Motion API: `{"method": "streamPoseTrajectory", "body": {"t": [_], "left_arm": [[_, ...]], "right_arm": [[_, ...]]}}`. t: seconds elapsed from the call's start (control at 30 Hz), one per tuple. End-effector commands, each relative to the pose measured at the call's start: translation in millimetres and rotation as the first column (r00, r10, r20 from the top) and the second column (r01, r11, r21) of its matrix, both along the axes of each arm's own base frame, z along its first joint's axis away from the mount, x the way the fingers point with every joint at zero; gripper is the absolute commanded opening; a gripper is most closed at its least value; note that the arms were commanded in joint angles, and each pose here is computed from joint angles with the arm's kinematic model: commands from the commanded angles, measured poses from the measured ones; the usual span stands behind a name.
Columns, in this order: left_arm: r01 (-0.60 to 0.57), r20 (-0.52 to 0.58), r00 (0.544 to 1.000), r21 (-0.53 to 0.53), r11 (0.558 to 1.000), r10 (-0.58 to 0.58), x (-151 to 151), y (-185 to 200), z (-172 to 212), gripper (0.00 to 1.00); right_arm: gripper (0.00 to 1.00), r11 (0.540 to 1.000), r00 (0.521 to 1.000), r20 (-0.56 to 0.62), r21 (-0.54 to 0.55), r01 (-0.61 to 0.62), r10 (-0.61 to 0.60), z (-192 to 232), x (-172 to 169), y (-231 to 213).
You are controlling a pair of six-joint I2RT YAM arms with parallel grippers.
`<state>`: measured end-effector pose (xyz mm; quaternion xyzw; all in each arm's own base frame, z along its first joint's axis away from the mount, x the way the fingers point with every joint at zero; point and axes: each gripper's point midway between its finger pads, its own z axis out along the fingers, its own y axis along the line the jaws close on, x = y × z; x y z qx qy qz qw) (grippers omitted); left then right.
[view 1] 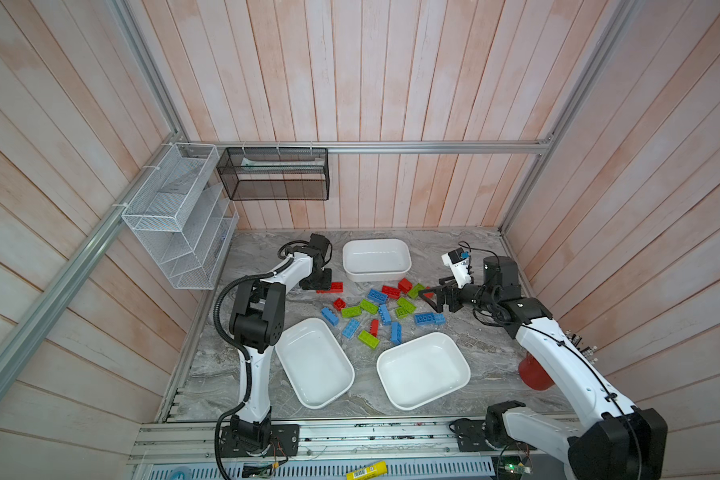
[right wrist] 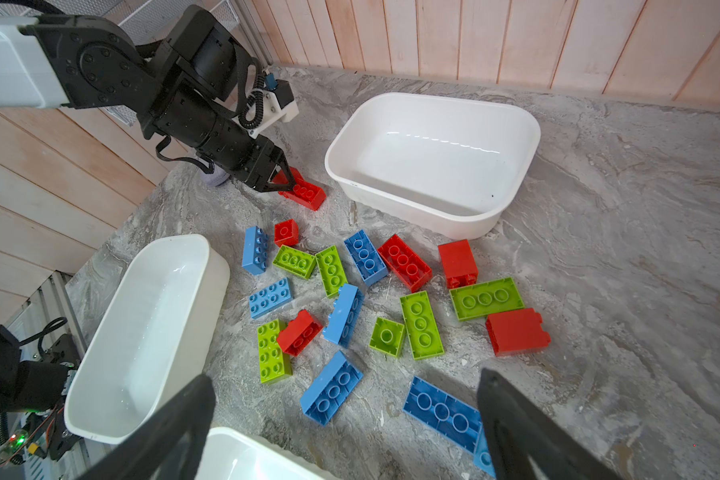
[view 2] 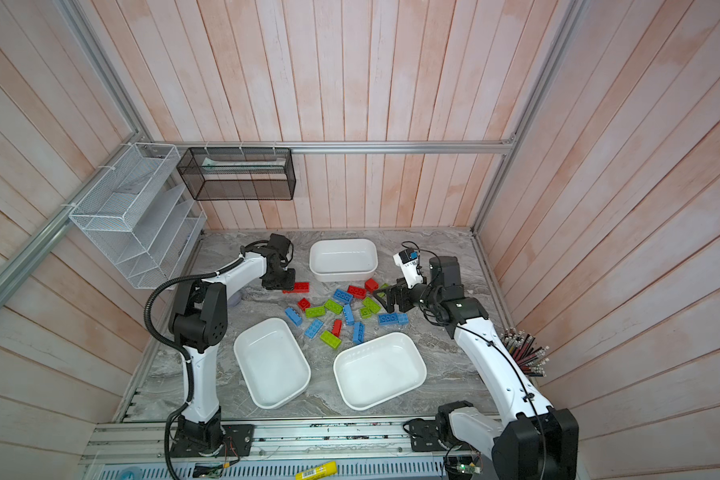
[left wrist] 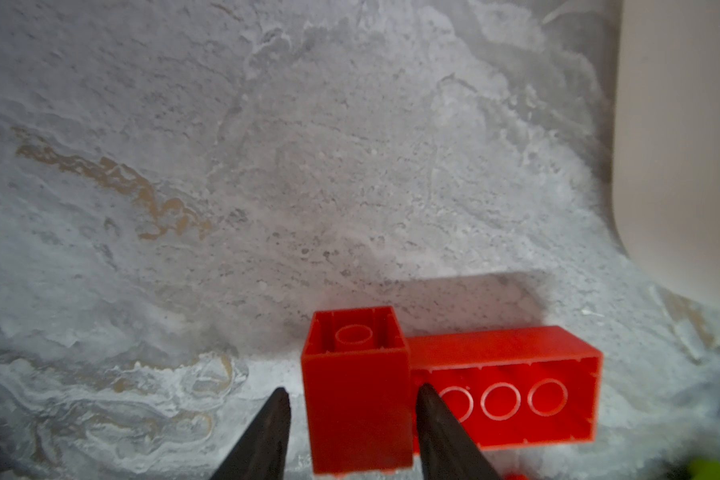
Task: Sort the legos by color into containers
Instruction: 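Lower the left gripper and close it on the small red brick, then lift the red brick with the left gripper and drop it into the far tub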
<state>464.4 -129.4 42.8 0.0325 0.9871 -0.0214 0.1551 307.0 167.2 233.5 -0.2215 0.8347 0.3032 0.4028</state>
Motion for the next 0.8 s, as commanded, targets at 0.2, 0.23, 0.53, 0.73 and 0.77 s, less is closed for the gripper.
{"method": "streamPoseTrajectory", "body": {"t": [0.2, 0.23, 0.53, 0.73, 0.77], "left_arm": [[-0.01, 0.006, 1.0, 0.026, 1.0, 0.01, -3, 16, 12, 0.5], [-0.011, 0.01, 1.0, 0.026, 1.0, 0.011, -2, 16, 13, 0.5], [0.007, -0.027, 1.0, 0.052, 0.999, -0.006, -5, 20, -9, 0.48], [0.023, -0.034, 0.999, 0.034, 0.999, -0.022, 2, 14, -18, 0.44], [0.024, -0.039, 0.999, 0.026, 0.999, -0.023, 2, 13, -20, 0.44]], "right_arm": [[0.98, 1.0, 0.999, -0.037, 0.017, -0.013, 0.013, -8, -5, 4], [0.98, 1.0, 0.999, -0.037, 0.018, -0.011, 0.012, -7, -5, 4], [0.98, 1.0, 0.999, -0.035, 0.007, -0.011, 0.012, -6, -5, 2], [0.98, 1.0, 0.999, -0.037, 0.012, -0.008, 0.009, -6, -5, 3], [0.98, 1.0, 0.999, -0.039, 0.013, -0.007, 0.007, -6, -5, 3]]}}
